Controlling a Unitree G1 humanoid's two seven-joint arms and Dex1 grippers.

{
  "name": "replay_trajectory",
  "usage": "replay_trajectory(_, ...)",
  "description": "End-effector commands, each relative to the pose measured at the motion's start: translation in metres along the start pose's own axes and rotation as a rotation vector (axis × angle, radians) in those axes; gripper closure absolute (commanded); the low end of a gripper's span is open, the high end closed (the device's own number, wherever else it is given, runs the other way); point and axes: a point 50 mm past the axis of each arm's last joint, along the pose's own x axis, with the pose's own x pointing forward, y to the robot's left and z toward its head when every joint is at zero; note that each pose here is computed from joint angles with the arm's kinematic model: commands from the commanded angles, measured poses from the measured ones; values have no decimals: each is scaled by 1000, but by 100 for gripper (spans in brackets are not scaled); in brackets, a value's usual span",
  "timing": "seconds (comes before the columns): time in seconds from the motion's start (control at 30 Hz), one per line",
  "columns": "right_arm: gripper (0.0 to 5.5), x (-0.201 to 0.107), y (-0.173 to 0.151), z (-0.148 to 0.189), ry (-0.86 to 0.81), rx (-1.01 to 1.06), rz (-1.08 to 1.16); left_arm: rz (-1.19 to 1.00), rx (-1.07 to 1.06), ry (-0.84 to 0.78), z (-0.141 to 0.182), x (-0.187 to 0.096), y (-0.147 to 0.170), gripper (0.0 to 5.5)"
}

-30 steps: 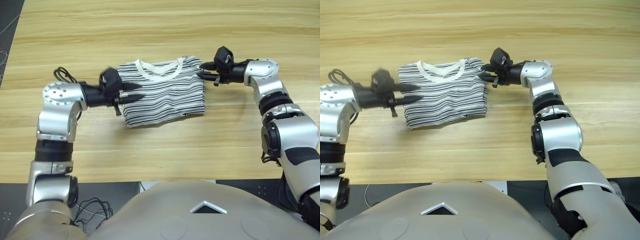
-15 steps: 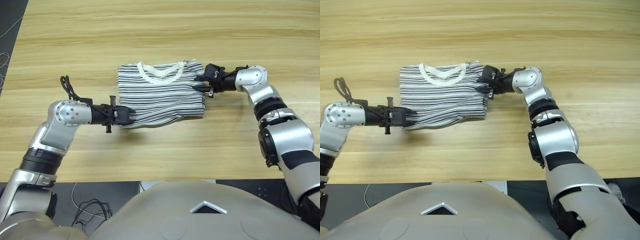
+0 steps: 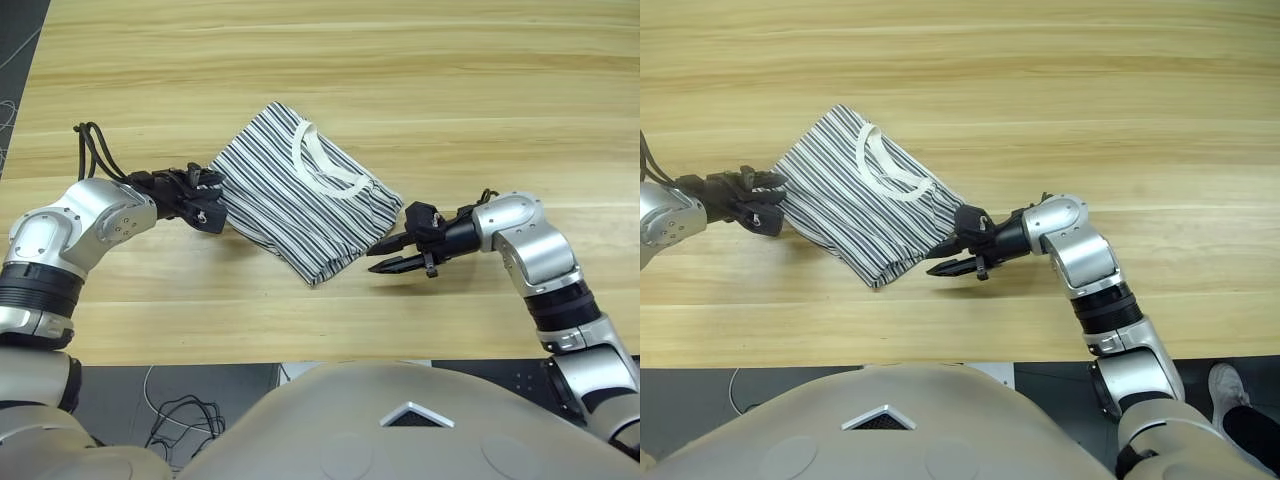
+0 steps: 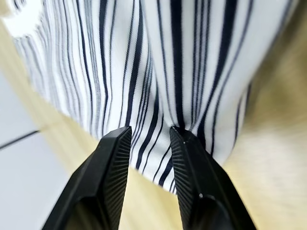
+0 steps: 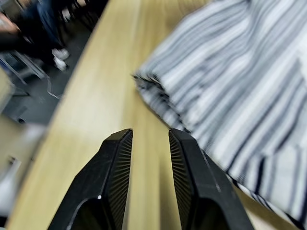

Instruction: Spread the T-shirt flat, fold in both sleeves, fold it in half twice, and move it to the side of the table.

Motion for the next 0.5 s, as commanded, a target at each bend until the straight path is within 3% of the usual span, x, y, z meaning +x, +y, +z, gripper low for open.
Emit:
replay_trajectory(0.03,411,20,6,7,-131,112,12,161,257,17,-12,5,15,403)
replay_trajectory(0.17,411,-4,12,36,-267,105,97,327,424,50,-28,6,31,403)
replay_trajectory(0.3,411,-19,-18,72,-349,-6,-50,487,343,150,-51,-2,47,403)
replay_trajectory(0.5,411,40,-78,65,-191,-205,-298,531,233,209,-64,-3,47,403)
